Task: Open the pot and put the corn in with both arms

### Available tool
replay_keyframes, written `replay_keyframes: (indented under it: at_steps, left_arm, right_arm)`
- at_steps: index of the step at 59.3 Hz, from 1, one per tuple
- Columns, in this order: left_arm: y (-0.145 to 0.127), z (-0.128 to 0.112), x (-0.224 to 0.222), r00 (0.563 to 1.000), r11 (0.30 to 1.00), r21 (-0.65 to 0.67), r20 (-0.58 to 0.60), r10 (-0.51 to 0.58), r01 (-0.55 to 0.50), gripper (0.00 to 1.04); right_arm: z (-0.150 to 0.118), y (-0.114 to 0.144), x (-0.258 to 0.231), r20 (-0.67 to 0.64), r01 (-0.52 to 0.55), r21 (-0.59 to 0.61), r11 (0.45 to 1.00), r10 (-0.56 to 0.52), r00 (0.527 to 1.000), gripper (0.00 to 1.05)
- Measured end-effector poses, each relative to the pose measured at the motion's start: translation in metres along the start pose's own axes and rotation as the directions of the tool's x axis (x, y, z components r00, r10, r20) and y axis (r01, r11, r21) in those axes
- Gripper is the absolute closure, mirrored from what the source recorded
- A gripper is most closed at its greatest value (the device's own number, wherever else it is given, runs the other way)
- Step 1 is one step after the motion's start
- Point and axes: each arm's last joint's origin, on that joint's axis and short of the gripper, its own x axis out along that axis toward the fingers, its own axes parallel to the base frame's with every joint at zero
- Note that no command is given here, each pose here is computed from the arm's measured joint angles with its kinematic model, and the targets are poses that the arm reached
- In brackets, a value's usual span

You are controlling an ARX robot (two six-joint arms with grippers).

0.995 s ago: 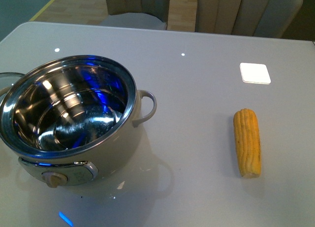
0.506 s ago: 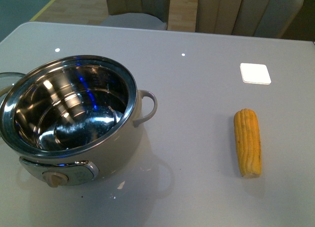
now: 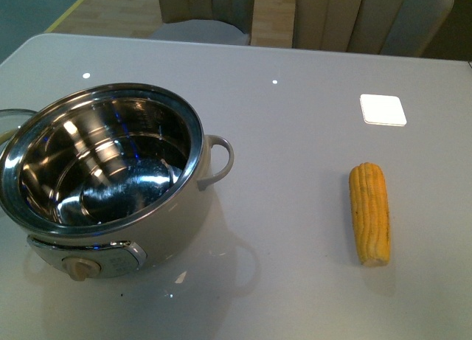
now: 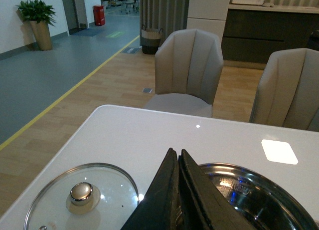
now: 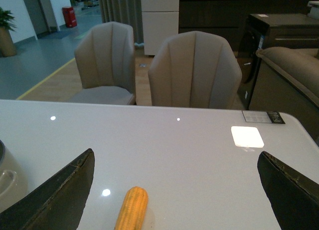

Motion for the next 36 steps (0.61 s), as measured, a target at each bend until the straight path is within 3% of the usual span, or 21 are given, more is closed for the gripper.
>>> replay_keyframes:
  at_steps: [17,36]
  left_arm:
    - [-0.013,-0.015,-0.021,1.000,1.000,0.002,-0.008,0.002,-0.002,1.01]
    - [-0.014,-0.009,-0.035,1.000,1.000,0.003,0.016,0.002,-0.003,1.01]
  right_arm:
    - [0.000,0.000,0.000,0.000,0.001,0.000,1.000,-0.001,1.000,0.09]
    - [0.000,0.000,0.000,0.000,0.000,0.000,1.000,0.000,1.000,0.09]
